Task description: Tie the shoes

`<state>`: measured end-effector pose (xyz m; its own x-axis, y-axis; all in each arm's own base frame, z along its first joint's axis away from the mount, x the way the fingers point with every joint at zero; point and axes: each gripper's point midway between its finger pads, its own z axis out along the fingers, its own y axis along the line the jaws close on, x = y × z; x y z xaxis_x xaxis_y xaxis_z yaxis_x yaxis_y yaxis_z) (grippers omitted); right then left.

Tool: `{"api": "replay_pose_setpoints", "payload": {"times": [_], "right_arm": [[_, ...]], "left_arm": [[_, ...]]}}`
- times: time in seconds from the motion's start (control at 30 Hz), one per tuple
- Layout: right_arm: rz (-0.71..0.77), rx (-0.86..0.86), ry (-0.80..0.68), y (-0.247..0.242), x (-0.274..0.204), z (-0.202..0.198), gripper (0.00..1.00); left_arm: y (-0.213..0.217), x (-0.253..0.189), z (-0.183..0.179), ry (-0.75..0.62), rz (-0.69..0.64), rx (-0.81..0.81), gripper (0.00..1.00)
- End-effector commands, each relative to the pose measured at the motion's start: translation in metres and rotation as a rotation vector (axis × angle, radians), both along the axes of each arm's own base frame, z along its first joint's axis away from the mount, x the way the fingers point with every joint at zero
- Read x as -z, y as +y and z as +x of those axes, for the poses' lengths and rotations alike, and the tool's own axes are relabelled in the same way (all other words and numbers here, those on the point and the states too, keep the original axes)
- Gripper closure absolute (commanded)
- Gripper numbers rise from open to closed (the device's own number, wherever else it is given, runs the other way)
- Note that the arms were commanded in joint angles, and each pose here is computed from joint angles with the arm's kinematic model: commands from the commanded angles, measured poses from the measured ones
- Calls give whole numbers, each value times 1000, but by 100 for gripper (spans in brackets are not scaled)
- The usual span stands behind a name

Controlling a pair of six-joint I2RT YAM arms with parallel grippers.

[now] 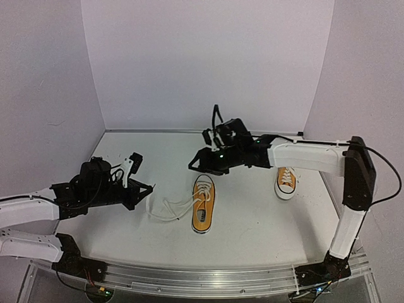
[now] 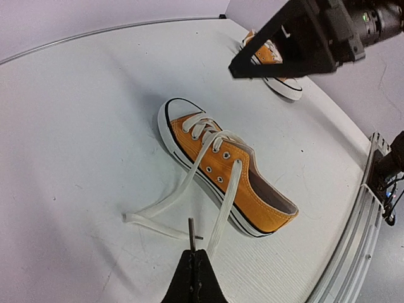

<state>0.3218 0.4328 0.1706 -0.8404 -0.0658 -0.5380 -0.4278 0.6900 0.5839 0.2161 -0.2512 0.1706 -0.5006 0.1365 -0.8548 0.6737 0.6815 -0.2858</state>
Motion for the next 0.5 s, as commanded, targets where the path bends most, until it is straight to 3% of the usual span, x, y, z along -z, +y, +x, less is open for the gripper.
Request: {"api": "replay_pose_setpoints", "payload": {"times": [0.0, 0.2, 0.47], "right_arm": [[-79, 19, 13, -44, 25, 11, 57], [-119, -86, 85, -34, 63, 5, 60], [-164, -141, 128, -32, 90, 0, 61]], "left_arm": [[-20, -35, 14, -162, -1, 66, 100], [-35, -46, 17, -259, -4, 143, 100], [-47, -44, 33, -281, 41, 143, 100]]}}
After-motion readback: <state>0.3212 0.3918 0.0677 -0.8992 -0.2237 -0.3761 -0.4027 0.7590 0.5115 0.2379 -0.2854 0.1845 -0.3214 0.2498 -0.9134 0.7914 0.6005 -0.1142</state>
